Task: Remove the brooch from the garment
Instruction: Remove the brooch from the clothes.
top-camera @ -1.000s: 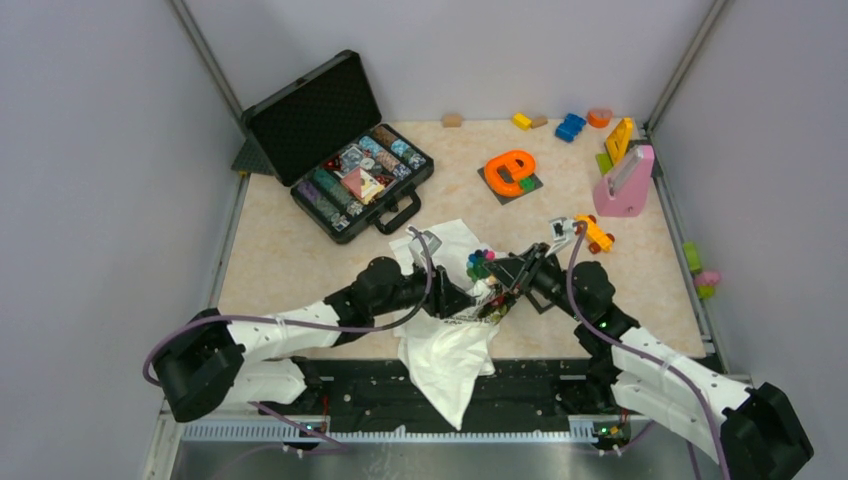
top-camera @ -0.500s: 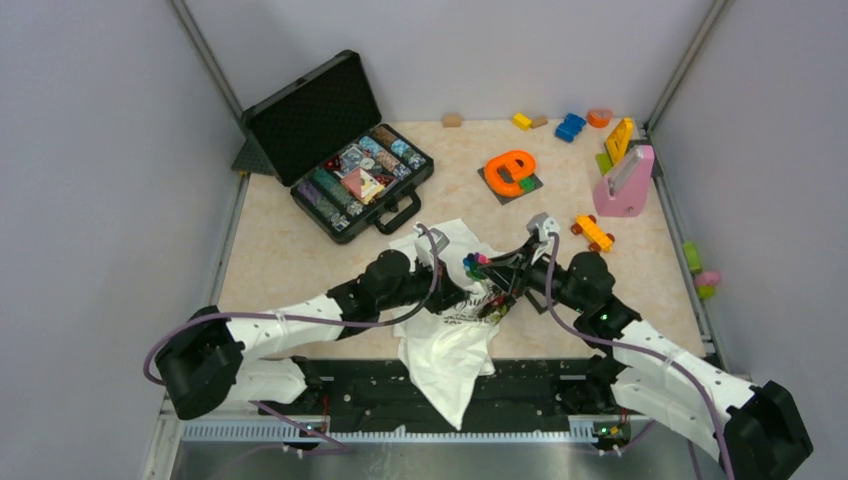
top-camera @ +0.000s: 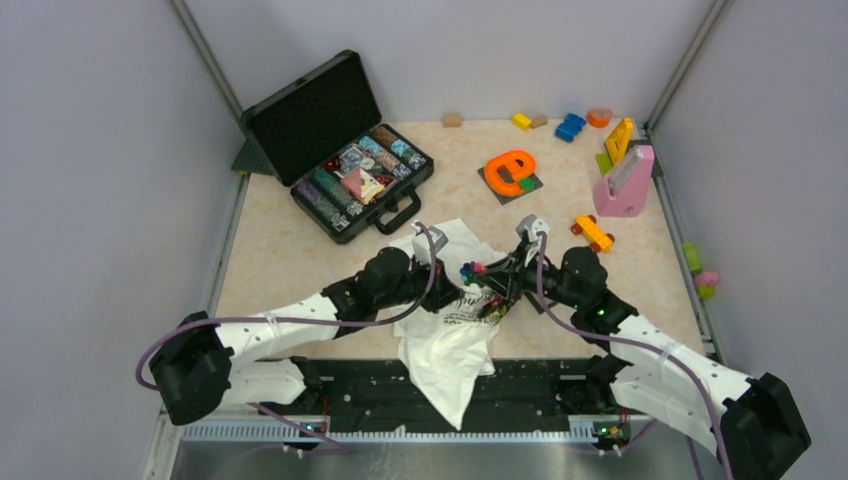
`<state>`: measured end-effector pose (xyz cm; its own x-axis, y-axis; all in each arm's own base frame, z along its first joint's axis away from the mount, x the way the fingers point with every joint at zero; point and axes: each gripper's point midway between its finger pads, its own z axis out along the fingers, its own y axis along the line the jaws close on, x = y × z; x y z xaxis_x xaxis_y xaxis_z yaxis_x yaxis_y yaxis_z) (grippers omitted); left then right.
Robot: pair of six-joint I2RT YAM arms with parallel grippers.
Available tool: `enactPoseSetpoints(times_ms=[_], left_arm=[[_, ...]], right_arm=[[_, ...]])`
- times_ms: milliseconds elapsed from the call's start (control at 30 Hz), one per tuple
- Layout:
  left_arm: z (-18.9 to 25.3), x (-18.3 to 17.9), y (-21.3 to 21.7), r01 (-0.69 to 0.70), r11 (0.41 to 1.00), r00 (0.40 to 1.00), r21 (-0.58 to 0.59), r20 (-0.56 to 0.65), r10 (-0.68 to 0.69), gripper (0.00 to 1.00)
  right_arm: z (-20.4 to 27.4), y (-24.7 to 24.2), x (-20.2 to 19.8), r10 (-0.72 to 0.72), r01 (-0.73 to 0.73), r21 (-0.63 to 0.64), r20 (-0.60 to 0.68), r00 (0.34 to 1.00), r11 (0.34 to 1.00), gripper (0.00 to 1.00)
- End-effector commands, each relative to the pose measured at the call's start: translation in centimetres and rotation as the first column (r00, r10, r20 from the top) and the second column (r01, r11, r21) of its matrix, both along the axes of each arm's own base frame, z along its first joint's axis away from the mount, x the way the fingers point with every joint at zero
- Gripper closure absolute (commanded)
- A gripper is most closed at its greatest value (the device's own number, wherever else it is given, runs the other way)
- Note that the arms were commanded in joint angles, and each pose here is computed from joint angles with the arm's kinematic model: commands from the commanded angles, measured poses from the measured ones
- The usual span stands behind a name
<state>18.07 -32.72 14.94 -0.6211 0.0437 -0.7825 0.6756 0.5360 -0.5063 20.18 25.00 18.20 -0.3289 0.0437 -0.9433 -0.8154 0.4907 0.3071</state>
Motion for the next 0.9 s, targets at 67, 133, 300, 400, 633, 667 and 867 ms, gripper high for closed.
enactPoseSetpoints(times_ms=[67,133,300,400,633,667,867], left_arm=[[2.2,0.9,-0.6,0.0,1.0,0.998,-0.03,0.057,0.002,1.0],[2.3,0.8,-0.7,0.01,0.999,0.998,-0.031,0.062,-0.008,1.0],[2.8,0.7,-0.7,0.022,0.999,0.997,-0.037,0.08,-0.019,1.0],[2.6,0.7,-0.7,0.027,0.999,0.996,-0.028,0.083,-0.024,1.0],[0.1,-0.1,-1.3,0.099,0.995,0.993,0.012,0.069,-0.1,1.0],[0.1,-0.2,-1.3,0.11,0.994,0.992,0.011,0.068,-0.11,1.0],[-0.2,-0.8,-1.6,0.161,0.987,0.983,0.002,0.095,-0.16,1.0]], right_arm=[[2.9,1.3,-0.8,0.057,-0.055,0.083,-0.03,0.998,0.995,0.9],[2.8,1.4,-1.0,0.063,-0.058,0.091,-0.044,0.997,0.994,0.88],[1.6,1.3,-1.0,0.059,-0.055,0.066,-0.073,0.996,0.996,0.83],[0.7,1.3,-1.0,0.054,-0.049,0.057,-0.093,0.994,0.997,0.82],[-0.9,1.3,-1.7,0.071,-0.063,0.058,-0.144,0.987,0.996,0.78],[-1.0,1.3,-1.7,0.07,-0.062,0.058,-0.147,0.987,0.996,0.77],[-2.1,1.1,-2.3,0.082,-0.074,0.047,-0.177,0.981,0.996,0.73]])
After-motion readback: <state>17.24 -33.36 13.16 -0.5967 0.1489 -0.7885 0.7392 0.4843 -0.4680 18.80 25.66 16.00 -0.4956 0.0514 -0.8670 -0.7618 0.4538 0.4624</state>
